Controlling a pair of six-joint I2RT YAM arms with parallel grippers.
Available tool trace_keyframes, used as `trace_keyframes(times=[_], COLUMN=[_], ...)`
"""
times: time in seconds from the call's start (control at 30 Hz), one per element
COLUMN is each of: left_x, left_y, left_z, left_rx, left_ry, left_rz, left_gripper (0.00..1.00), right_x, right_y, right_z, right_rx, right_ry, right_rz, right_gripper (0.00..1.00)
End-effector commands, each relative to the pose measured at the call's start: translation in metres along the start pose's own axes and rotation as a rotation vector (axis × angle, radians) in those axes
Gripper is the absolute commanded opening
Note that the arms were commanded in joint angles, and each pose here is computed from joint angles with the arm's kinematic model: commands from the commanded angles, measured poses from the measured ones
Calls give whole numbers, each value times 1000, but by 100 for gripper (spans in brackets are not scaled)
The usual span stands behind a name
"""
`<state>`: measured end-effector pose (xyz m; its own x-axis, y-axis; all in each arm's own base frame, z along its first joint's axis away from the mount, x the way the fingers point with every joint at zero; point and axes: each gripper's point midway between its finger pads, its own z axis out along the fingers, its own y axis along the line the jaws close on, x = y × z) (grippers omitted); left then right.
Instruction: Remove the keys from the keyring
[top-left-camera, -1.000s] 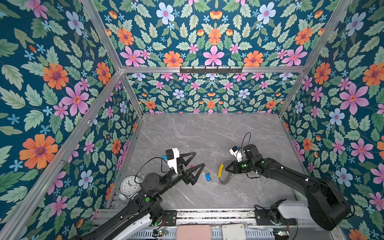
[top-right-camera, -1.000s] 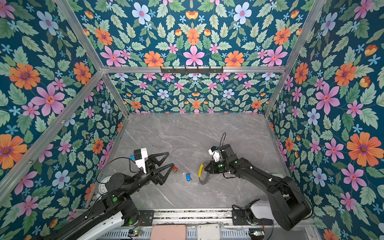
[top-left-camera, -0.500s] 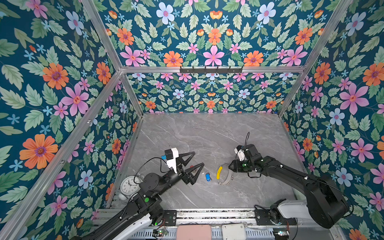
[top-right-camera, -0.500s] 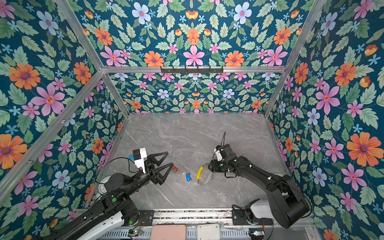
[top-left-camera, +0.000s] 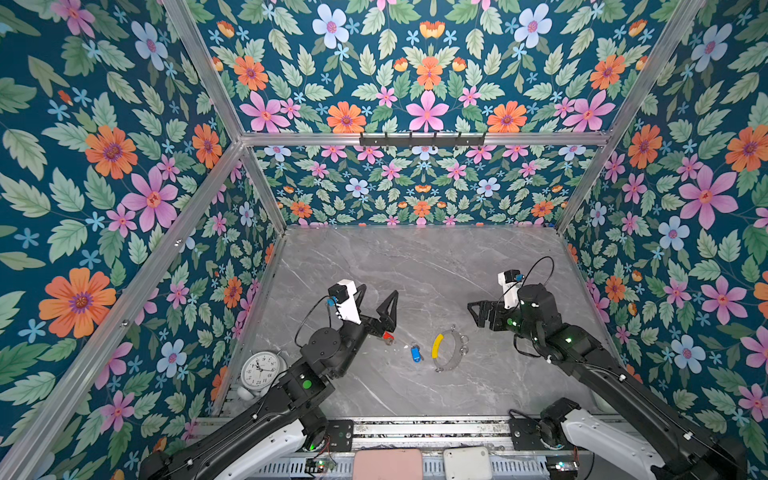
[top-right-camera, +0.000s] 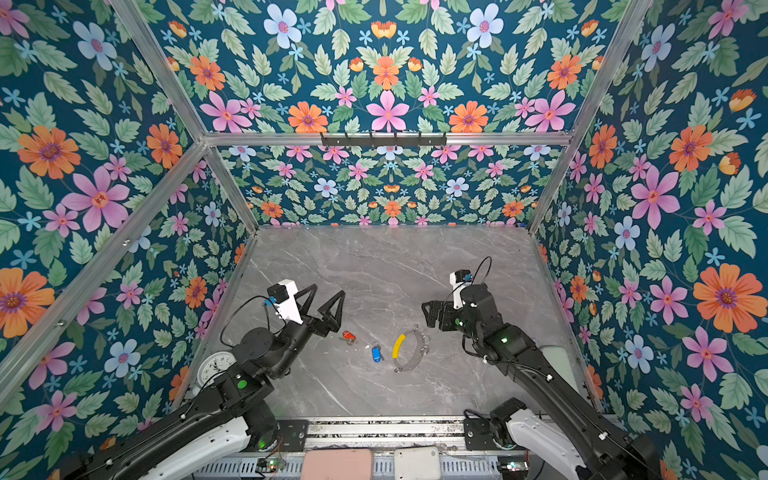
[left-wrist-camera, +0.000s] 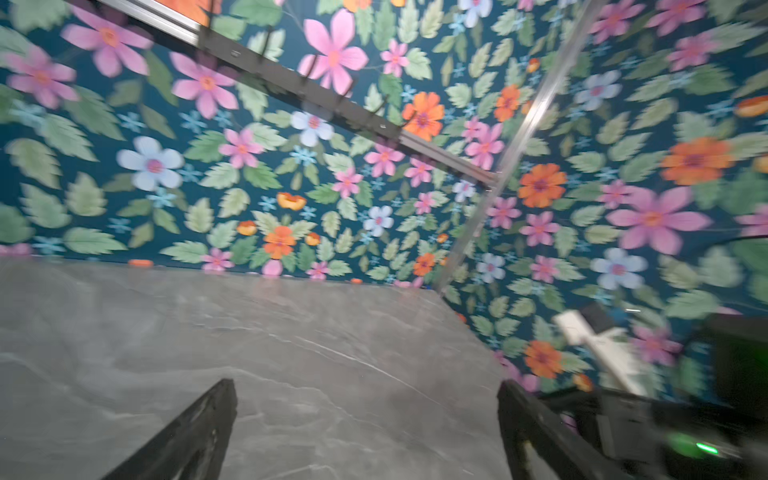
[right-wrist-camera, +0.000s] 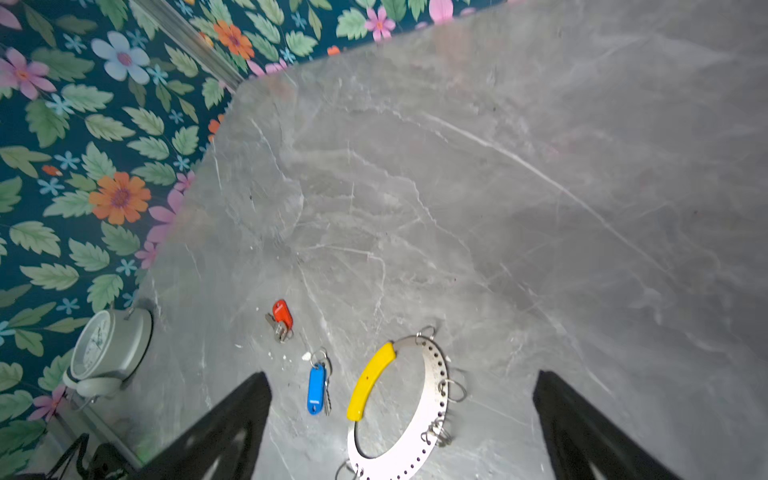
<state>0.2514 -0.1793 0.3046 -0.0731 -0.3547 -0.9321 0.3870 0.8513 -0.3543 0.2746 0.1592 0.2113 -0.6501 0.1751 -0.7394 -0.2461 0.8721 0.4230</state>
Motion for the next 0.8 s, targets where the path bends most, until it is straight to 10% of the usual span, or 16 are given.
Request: trace_keyframes(times=[0.0,0.43,0.77], left_x=[-27,22,70], left_y=[42,255,291], left_z=[9,29,25], left_rx=[-261,-864,-787], left_ry=[-143,102,108], left_rz=[138,391,392], left_gripper=[100,100,100], right_x=[-18,-38,-45], right_y=[-5,-33,-53], right_z=[-7,-20,-18], right_rx=[57,234,364], right_ry=[-66,-165,-186], right_rz=[-24,-26,0], right_gripper=[99,99,99])
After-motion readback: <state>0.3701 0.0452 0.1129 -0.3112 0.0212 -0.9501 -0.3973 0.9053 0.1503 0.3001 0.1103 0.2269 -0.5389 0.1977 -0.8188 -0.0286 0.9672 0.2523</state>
